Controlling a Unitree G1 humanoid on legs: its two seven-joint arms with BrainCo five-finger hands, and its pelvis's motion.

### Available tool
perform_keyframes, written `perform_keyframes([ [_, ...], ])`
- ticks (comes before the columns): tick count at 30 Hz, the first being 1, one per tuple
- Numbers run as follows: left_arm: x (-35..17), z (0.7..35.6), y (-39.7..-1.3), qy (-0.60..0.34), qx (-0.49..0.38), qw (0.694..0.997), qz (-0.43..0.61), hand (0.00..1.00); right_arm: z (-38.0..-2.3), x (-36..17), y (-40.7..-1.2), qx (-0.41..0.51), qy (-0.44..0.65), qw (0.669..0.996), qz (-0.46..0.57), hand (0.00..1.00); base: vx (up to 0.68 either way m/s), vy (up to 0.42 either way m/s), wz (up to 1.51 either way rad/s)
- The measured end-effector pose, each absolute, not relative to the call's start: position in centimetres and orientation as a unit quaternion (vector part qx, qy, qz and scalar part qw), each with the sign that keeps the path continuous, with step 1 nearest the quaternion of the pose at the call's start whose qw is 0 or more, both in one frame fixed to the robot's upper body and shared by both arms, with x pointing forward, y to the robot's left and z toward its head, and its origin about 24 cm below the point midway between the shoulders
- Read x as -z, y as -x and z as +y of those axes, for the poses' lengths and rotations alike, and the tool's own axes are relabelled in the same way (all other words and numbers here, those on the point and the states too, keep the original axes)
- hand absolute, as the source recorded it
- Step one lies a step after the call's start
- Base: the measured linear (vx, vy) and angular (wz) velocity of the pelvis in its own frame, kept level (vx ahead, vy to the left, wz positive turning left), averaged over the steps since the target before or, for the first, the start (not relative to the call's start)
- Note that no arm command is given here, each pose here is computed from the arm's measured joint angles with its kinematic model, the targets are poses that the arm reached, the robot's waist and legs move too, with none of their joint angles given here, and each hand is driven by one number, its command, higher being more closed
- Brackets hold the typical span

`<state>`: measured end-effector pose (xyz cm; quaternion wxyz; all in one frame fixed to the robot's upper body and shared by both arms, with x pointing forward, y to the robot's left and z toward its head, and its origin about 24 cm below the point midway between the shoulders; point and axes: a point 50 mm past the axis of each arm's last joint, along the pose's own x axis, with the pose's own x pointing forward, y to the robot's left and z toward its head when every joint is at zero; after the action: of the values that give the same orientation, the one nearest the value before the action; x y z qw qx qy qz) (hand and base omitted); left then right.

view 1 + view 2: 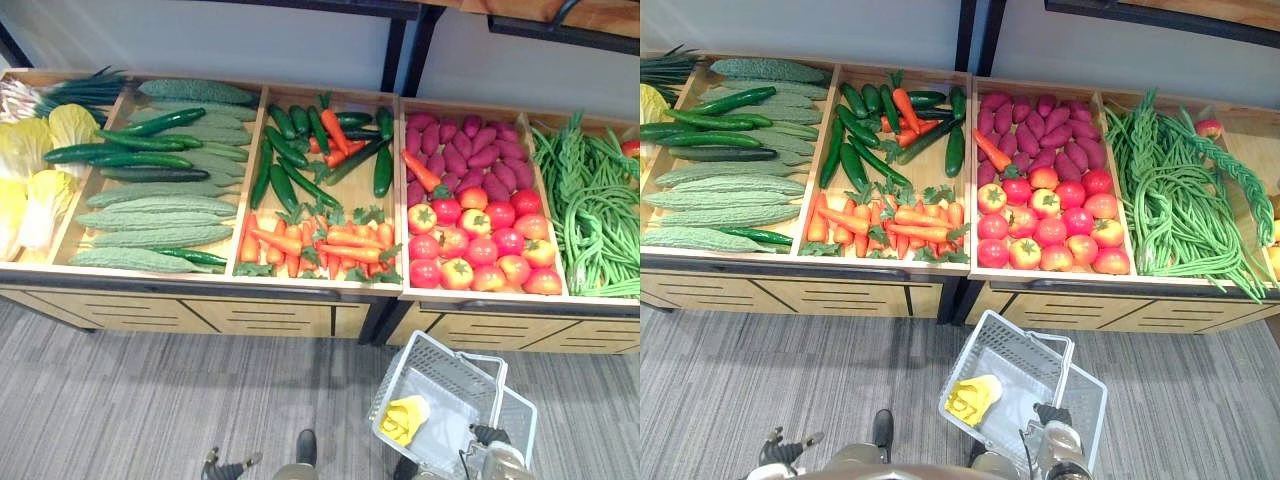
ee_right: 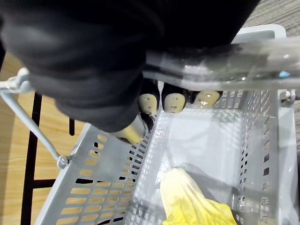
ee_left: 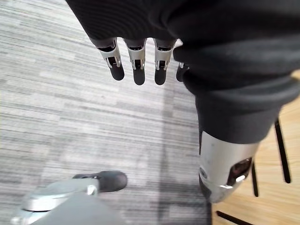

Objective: Pick vegetable in the basket

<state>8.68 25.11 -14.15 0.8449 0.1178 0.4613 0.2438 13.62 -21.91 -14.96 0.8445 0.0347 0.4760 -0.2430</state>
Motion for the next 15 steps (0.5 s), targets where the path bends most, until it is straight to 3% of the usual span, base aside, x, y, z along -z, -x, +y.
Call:
perform_keyframes([
  [7, 8.3, 24.2, -13.9, -0.203, -0.224, 0.919, 0.255, 0.0, -23.3, 15.0, -12.1, 0.276, -0.011, 0.837, 0.473, 1.0, 0.0, -0.01, 0.02],
  [15, 2.3, 25.7, -16.9, -0.286, -0.198, 0.933, 0.094, 0.0, -25.2, 14.4, -12.3, 0.269, 0.028, 0.844, 0.463, 1.0, 0.06, 0.018, -0.3],
])
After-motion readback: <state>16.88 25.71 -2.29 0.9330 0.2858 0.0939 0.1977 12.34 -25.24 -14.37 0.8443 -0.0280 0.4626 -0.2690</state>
